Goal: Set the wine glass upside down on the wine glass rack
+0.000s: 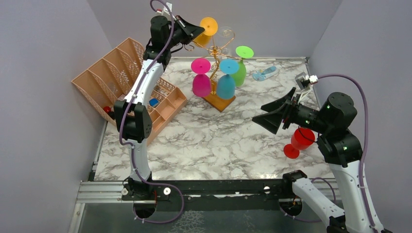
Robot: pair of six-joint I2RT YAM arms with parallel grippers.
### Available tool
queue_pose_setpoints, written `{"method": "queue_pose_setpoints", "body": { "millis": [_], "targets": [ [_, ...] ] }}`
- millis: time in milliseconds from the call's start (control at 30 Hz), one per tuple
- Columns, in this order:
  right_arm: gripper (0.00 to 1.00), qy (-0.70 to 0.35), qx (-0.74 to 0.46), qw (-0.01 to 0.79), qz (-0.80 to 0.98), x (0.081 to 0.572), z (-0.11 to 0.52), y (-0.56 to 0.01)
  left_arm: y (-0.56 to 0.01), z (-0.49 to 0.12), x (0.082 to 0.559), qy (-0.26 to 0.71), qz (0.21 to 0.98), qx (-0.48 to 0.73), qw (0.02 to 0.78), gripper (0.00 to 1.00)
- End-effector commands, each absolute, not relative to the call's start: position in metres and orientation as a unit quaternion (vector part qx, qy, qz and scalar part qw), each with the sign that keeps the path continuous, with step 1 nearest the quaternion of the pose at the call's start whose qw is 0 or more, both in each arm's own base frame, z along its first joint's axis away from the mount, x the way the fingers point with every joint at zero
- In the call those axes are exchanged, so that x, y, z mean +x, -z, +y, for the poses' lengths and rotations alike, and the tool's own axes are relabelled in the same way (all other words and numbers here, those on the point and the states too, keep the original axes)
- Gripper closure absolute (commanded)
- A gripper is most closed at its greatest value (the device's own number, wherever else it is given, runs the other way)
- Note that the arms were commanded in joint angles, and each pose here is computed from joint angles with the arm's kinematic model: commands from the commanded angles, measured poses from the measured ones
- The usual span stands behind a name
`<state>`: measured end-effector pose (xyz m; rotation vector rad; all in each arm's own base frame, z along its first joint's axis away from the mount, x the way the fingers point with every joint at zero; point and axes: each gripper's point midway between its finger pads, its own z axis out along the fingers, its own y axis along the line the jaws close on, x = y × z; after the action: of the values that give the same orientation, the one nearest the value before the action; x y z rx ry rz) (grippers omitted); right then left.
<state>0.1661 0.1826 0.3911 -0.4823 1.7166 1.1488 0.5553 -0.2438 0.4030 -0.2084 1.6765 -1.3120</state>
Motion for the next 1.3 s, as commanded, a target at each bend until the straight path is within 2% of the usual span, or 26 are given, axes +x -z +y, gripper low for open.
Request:
{"method": "queue_pose_setpoints", "body": {
  "millis": [0, 267, 1267],
  "targets": [
    [0.0, -0.462, -0.197, 0.498, 0.707, 0.167, 0.18, -0.389, -0.423, -0.231, 0.561, 0.547, 0.66, -0.108, 0.504, 1.0],
    [0.0, -0.46, -0.196, 0.498, 0.708, 0.168, 0.18, -0.388, -0.413, -0.228, 0.567, 0.571, 0.653, -0.134, 0.479, 1.0],
    [0.0, -0.462, -0.194, 0.495, 0.709, 0.168, 0.18, -0.386, -0.415, -0.221, 0.547, 0.561, 0.667, -0.14, 0.47, 1.0]
  ]
}}
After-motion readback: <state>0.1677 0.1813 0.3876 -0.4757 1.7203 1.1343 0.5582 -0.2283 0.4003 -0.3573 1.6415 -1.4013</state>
